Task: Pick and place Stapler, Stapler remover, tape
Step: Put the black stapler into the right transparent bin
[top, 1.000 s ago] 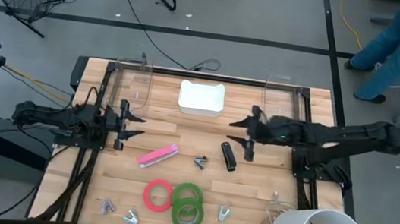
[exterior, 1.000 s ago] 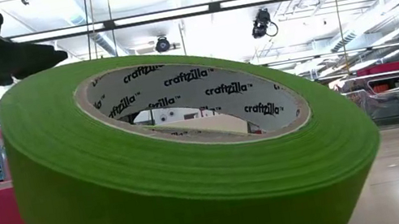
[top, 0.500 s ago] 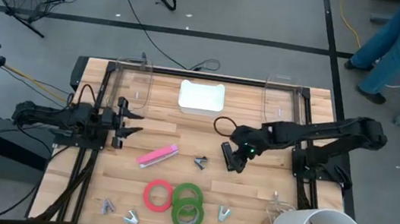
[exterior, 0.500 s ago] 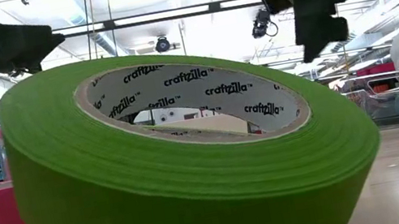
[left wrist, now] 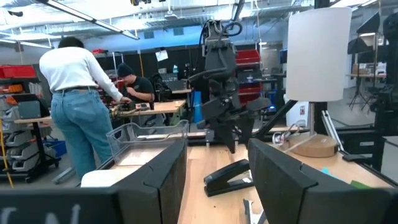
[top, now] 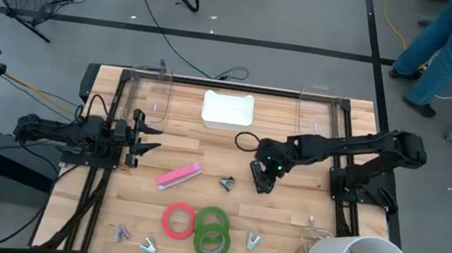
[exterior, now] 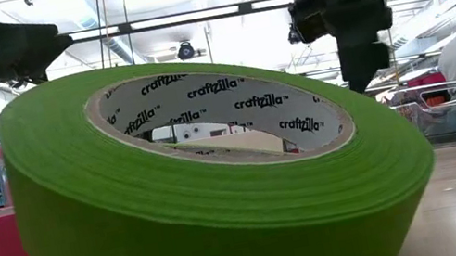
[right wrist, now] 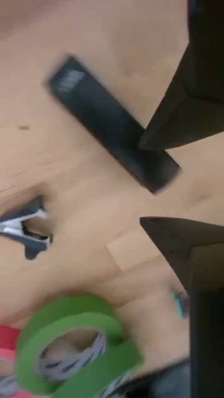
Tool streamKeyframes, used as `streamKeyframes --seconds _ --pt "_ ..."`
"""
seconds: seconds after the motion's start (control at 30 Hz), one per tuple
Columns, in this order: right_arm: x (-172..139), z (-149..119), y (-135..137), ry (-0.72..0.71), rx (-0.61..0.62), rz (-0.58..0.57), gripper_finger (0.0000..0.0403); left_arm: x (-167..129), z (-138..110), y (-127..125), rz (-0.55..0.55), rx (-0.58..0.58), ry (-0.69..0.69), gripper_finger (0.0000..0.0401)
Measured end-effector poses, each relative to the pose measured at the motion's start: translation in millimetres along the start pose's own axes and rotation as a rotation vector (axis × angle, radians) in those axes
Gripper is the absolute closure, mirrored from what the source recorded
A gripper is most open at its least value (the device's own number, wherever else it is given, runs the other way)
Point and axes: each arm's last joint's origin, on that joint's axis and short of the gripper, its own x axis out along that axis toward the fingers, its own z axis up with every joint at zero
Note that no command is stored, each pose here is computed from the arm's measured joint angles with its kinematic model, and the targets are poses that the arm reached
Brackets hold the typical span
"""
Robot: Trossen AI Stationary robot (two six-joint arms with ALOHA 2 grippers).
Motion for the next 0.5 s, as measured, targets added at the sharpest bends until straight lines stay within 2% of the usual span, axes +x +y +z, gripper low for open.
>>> streamKeyframes --seconds 0.07,0.13,0.27,0.33,0.5 --pt "-0.1 4.1 2.6 -0.045 -0.069 0.021 0.0218 0.0 0.1 0.0 0.000 0.000 0.000 0.0224" --pt "-0.6 8.3 5.8 -0.086 -0.077 0.059 0.0218 0.0 0.1 0.0 0.000 0.000 -0.001 0.0224" --pt "-1.8 12.7 6.0 -0.090 0.056 0.130 0.0218 0.0 0.1 0.0 0.000 0.000 -0.001 0.0224" --pt "-1.8 11.5 2.9 -0.072 0.124 0.105 0.0214 0.0 0.2 0.0 0.000 0.000 -0.002 0.0224" --pt "-1.3 6.7 -2.0 -0.045 0.143 0.026 0.0176 0.0 0.3 0.0 0.000 0.000 -0.002 0.0224"
